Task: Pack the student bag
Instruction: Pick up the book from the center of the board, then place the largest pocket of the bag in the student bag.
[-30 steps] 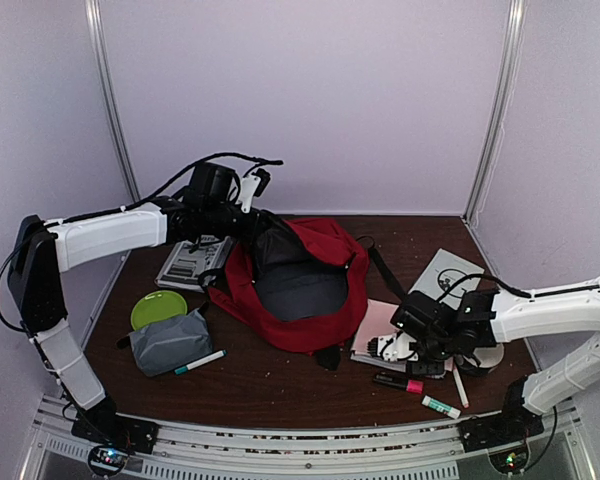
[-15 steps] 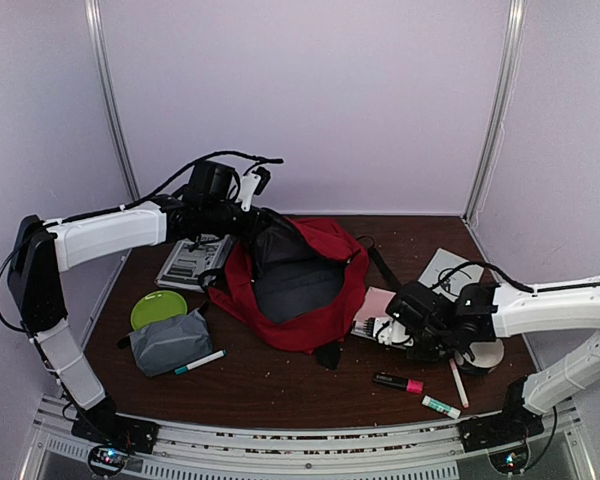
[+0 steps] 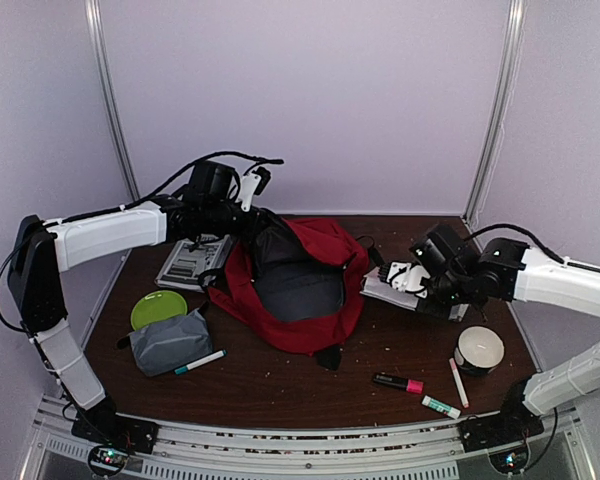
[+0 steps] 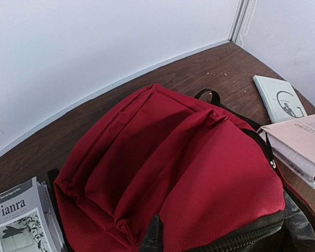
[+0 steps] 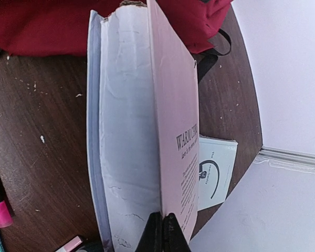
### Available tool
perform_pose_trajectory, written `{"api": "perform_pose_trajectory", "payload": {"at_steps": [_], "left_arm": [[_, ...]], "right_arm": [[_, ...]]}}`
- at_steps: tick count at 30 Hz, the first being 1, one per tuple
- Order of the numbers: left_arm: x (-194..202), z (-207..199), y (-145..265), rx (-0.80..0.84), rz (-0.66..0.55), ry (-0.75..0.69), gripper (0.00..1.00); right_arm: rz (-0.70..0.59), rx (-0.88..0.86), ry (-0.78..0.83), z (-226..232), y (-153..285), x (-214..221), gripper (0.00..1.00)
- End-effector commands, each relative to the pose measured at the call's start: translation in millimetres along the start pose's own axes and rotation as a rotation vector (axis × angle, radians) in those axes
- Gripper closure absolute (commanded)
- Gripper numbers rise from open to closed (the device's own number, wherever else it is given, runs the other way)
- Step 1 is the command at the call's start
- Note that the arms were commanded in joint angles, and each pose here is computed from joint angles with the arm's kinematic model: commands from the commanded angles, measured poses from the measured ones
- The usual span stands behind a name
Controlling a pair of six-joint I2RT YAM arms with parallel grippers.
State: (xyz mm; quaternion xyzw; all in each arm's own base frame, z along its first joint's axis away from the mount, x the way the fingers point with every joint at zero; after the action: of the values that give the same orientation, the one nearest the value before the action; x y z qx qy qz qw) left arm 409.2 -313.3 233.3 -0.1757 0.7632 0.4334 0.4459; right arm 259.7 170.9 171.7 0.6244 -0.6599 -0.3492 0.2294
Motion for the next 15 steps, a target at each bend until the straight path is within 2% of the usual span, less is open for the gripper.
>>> {"api": "perform_pose_trajectory", "payload": {"at_steps": [1,7,8,12,13,15], "left_arm": [[-15,-4,5,0.01,-0.054,-0.017,1.0],[-6,-1,-2,0.004,-0.036,-0.018,1.0],[-5,-2,-3,0.008,-0.024,-0.022,0.92],[-5,2,3,-0.02,-0.018,-0.006,0.35],[-5,2,6,-0.02,-0.023,-0.005,0.27],[-5,-1,15,-0.001,-0.03,-0.001,0.24]], "right_arm": [[-0.06,-0.003,-0.087,-26,21,6,1.0],[-0.233,-0.147,-0.23,-40,46,-4,1.0],[-0.27,-0.173,-0.243,-42,51,-9,1.0],[-0.411,-0.258,-0.283,-50,71,-31,1.0],[-0.451,-0.281,-0.297,-52,76,-38,1.0],[-0.531,-0.326,-0.328,-58,87,-51,1.0]]}}
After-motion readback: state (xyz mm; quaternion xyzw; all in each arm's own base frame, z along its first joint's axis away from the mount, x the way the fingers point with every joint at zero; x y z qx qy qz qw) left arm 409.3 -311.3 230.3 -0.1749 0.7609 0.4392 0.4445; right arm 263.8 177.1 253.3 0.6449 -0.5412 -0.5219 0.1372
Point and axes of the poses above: each gripper's point midway between its finger pads, its own y axis back along the fingers, its own z axis along the line the jaws close on, x = y × z, the point moved 1 cm from there along y, back along the fingers, and after that the axes turned 11 degrees about y, right-handed, at the moved point
